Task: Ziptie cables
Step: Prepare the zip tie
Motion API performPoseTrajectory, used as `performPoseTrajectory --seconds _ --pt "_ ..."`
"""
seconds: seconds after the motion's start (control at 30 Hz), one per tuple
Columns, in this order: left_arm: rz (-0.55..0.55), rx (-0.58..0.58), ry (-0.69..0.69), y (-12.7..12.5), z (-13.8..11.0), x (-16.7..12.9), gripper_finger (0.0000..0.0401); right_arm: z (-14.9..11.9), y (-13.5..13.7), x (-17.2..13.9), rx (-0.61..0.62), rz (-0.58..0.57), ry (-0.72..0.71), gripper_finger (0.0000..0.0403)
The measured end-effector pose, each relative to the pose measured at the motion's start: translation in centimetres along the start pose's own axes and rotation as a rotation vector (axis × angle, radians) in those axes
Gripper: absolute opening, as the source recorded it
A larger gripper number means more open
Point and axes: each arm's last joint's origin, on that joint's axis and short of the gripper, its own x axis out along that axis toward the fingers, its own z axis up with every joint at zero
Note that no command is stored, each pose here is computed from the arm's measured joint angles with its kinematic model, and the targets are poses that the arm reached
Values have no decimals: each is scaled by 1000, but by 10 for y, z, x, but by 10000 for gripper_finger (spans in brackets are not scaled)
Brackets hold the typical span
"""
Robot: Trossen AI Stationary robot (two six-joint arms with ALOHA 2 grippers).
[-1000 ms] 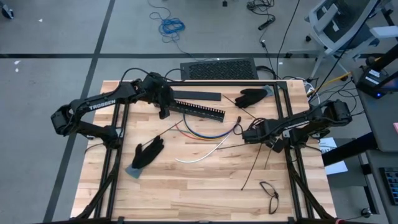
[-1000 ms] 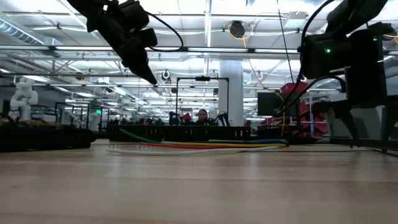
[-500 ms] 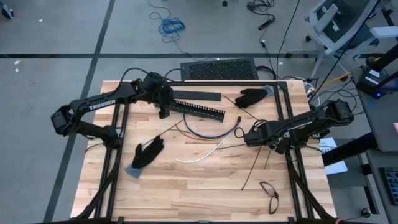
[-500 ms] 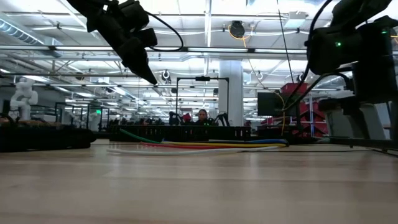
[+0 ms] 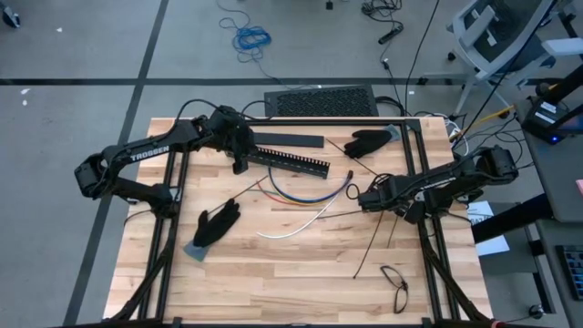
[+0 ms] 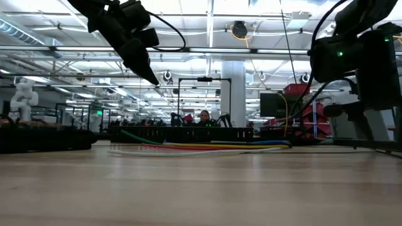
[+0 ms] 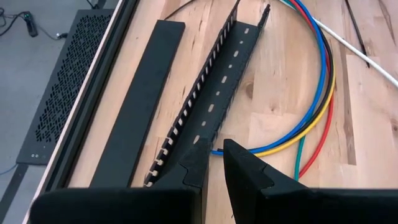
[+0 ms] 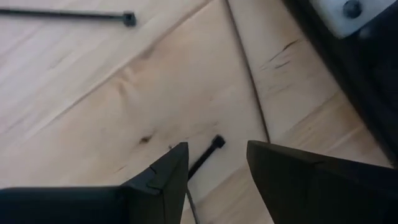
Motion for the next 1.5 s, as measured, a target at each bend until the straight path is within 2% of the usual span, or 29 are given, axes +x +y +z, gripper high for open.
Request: performPoseTrajectory --seconds 0.73,1.13,1.5 --pt "12 22 -2 2 0 0 48 -7 6 5 1 56 38 155" --pt "20 12 1 5 -1 -1 48 -7 7 4 -19 62 38 57" --pt "21 12 1 5 -1 -1 48 -6 5 7 -39 54 30 15"
